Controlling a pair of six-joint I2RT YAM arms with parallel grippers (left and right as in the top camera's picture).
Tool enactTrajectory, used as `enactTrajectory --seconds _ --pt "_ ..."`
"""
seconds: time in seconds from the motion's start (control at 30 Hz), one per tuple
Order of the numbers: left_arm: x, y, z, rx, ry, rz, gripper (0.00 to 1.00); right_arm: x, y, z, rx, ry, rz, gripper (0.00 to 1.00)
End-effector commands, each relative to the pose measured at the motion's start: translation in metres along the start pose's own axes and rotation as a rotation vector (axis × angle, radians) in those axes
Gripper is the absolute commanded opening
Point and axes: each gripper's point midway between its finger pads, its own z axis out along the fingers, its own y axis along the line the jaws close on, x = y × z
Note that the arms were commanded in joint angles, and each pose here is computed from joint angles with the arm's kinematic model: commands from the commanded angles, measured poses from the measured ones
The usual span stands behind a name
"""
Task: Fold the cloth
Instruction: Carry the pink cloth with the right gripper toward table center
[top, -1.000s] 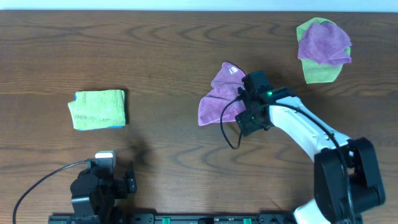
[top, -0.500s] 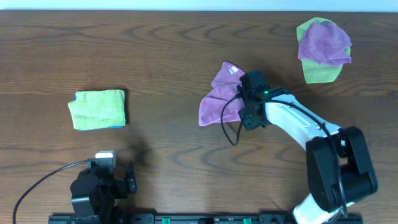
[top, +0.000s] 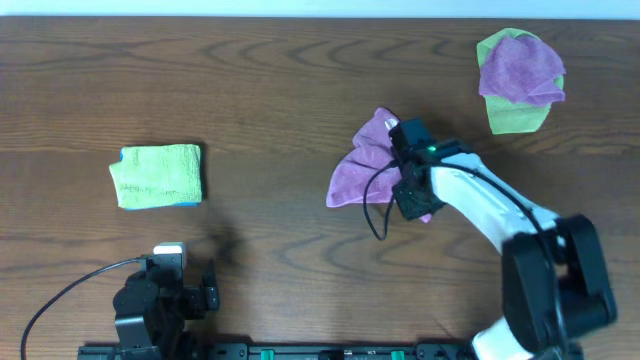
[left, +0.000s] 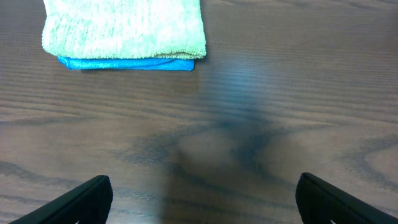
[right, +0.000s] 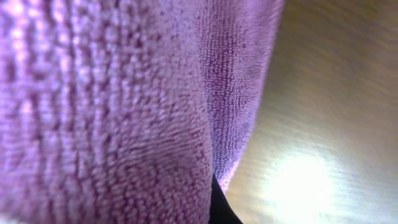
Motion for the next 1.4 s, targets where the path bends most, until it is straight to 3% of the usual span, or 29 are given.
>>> enactTrajectory --seconds 0.0,0.37,0.6,0.77,0.93,1.07,1.37 --pt "0.006 0.000 0.002 -0.003 0.017 0.025 0.95 -0.004 -0.012 -0.034 0.026 -0.081 0.076 0.01" --pt "-0.001 0.001 0.002 -0.003 -0.012 -0.004 0.96 0.006 -0.049 -0.102 0.148 -0.268 0.213 0.04" --pt "-0.009 0.001 0.002 -0.003 -0.042 -0.053 0.95 -0.015 -0.055 -0.107 0.153 -0.355 0.249 0.07" --pt "-0.009 0.001 0.002 -0.002 -0.042 -0.053 0.95 -0.052 -0.058 -0.122 0.128 -0.516 0.285 0.07" --pt "-0.009 0.000 0.002 0.003 -0.042 -0.053 0.95 -0.096 -0.043 -0.118 0.042 -0.627 0.271 0.08" --pt "-0.009 -0.001 0.002 0.005 -0.042 -0.074 0.95 -0.121 -0.024 -0.089 -0.030 -0.623 0.247 0.07" --pt "-0.009 -0.001 0.002 0.005 -0.041 -0.098 0.95 -0.149 0.063 -0.056 -0.263 -0.622 0.129 0.01"
